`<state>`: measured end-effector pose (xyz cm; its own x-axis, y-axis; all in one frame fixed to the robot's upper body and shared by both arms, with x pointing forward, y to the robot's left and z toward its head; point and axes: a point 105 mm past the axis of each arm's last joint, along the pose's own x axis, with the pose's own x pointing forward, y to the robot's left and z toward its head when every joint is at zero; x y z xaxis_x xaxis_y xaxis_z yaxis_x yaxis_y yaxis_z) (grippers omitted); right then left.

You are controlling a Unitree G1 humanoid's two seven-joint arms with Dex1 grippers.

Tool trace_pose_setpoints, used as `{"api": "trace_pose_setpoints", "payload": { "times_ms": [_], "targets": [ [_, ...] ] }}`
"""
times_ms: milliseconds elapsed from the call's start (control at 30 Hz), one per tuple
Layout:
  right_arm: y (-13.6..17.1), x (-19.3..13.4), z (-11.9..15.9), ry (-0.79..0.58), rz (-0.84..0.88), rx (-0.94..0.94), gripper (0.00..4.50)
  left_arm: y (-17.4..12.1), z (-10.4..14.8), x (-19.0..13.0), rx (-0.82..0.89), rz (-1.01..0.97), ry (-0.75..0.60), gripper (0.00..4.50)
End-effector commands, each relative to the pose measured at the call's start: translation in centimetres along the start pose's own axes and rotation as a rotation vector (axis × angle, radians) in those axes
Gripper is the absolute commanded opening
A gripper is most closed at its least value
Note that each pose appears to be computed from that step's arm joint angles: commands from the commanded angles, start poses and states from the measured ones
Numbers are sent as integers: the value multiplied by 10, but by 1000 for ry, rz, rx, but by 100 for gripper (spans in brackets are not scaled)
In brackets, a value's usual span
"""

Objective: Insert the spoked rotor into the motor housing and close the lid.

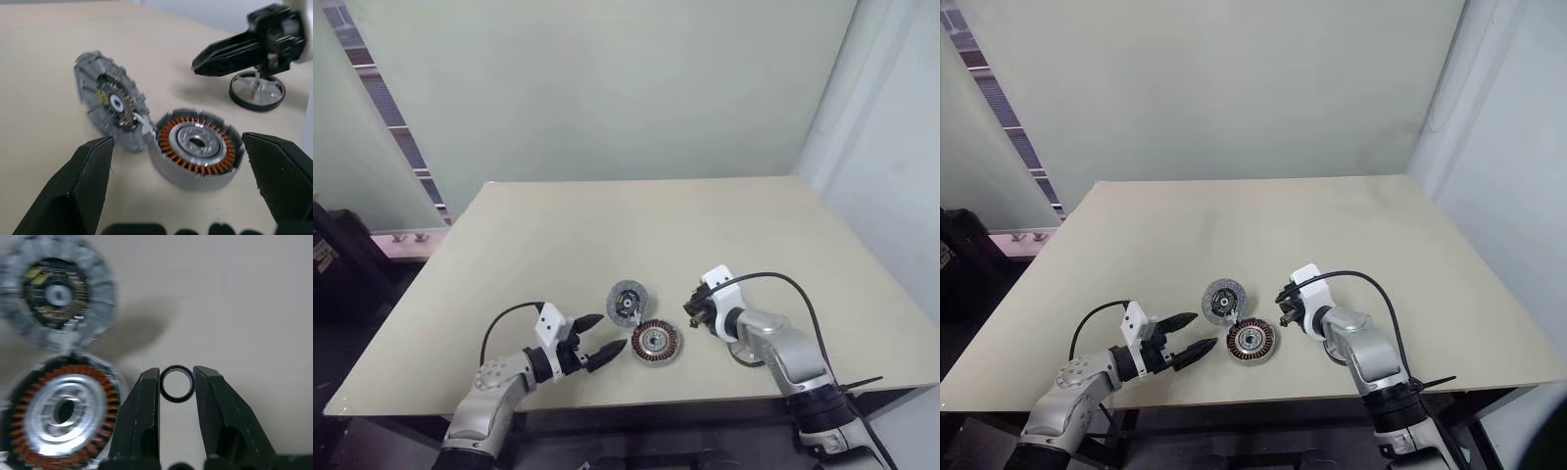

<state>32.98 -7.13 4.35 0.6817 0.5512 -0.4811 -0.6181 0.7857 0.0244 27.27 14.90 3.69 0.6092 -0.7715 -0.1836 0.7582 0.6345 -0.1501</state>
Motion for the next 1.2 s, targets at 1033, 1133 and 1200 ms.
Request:
{"api": "trace_pose_setpoints", "payload": {
  "times_ms": [1033,1133,1200],
  "targets": [
    [67,18,-9,32,188,-22,70,-8,5,-2,54,-77,15,450],
    [66,19,-10,34,183,-24,70,-9,4,-2,55,-78,16,450],
    [66,19,-10,35,182,-25,70,-9,4,-2,57,-79,17,450]
  ]
}}
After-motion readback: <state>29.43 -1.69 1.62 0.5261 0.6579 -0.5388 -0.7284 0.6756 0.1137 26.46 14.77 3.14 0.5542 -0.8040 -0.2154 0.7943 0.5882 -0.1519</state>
